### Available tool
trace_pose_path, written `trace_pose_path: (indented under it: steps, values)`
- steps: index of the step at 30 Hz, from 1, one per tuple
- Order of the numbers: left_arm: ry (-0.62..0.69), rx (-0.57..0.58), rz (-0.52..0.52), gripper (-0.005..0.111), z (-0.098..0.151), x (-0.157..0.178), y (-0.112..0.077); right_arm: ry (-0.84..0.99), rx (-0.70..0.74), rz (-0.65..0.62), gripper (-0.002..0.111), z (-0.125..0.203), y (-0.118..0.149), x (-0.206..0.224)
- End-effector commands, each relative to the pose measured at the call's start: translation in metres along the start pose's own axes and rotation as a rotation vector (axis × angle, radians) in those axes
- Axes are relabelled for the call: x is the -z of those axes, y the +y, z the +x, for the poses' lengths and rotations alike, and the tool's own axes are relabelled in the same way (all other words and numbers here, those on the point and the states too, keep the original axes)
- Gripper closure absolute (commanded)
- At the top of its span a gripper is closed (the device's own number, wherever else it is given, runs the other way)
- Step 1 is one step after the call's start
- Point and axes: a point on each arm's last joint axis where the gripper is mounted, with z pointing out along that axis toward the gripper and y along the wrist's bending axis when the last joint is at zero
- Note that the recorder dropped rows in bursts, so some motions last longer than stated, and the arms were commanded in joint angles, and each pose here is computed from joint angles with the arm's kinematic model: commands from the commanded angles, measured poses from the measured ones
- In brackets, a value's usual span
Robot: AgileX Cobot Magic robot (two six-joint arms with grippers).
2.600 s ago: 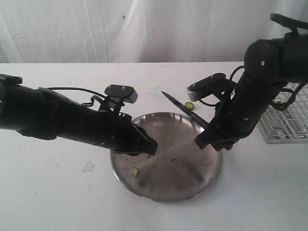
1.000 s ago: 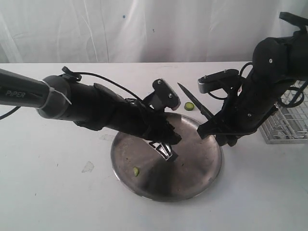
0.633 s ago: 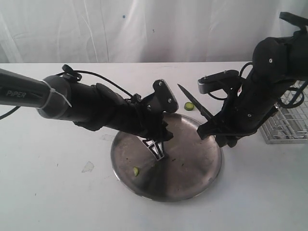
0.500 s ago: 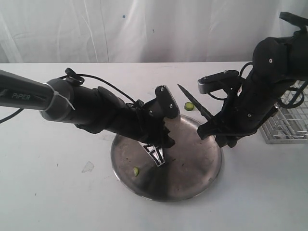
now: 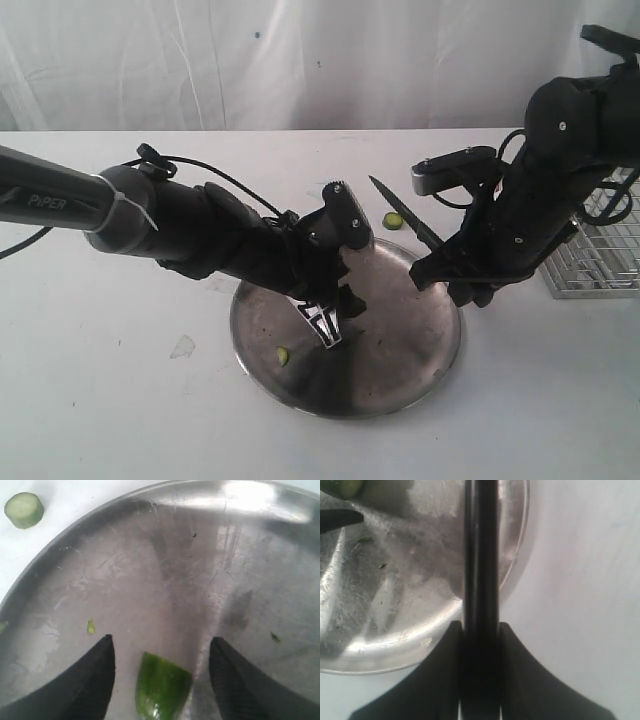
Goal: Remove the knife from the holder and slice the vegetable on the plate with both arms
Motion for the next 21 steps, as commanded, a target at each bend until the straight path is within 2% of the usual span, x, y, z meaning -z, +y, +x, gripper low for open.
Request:
trace_pose_path:
  steps: [1, 4, 7, 10, 11, 13, 14, 17, 19, 21]
  values:
    - [-0.009, 0.018, 0.007, 0.039, -0.002, 0.001, -0.001, -0.015, 0.001, 0.002, 0.108, -0.001, 0.0, 0.004]
    - [-0.016, 0.014, -0.006, 0.038, -0.005, 0.004, 0.001, -0.015, 0.001, 0.002, 0.108, -0.001, 0.0, 0.004]
    - [-0.049, -0.037, -0.07, 0.038, -0.018, 0.021, 0.008, -0.024, 0.001, 0.003, 0.108, -0.001, -0.001, 0.004]
    - [-0.093, -0.052, -0.236, 0.041, -0.038, 0.051, 0.023, -0.033, 0.001, 0.005, 0.108, -0.002, -0.001, 0.004]
    - [-0.119, -0.036, -0.301, 0.045, -0.046, 0.066, 0.029, -0.033, 0.001, 0.005, 0.108, -0.002, -0.001, 0.004]
    - [-0.155, 0.038, -0.411, 0.061, -0.055, 0.088, 0.038, -0.033, -0.006, -0.002, 0.108, -0.002, 0.0, 0.004]
    - [-0.178, 0.103, -0.467, 0.076, -0.06, 0.101, 0.043, -0.034, -0.012, -0.008, 0.108, -0.002, 0.0, 0.004]
    - [-0.201, 0.228, -0.548, 0.106, -0.065, 0.124, 0.048, -0.009, -0.029, -0.044, 0.108, 0.0, 0.007, 0.004]
    - [-0.175, 0.259, -0.57, 0.106, -0.063, 0.13, 0.049, 0.019, 0.021, -0.057, 0.108, 0.002, 0.016, 0.004]
    - [-0.098, 0.17, -0.597, 0.106, -0.056, 0.131, 0.049, 0.042, 0.058, -0.059, 0.108, 0.004, 0.025, 0.003]
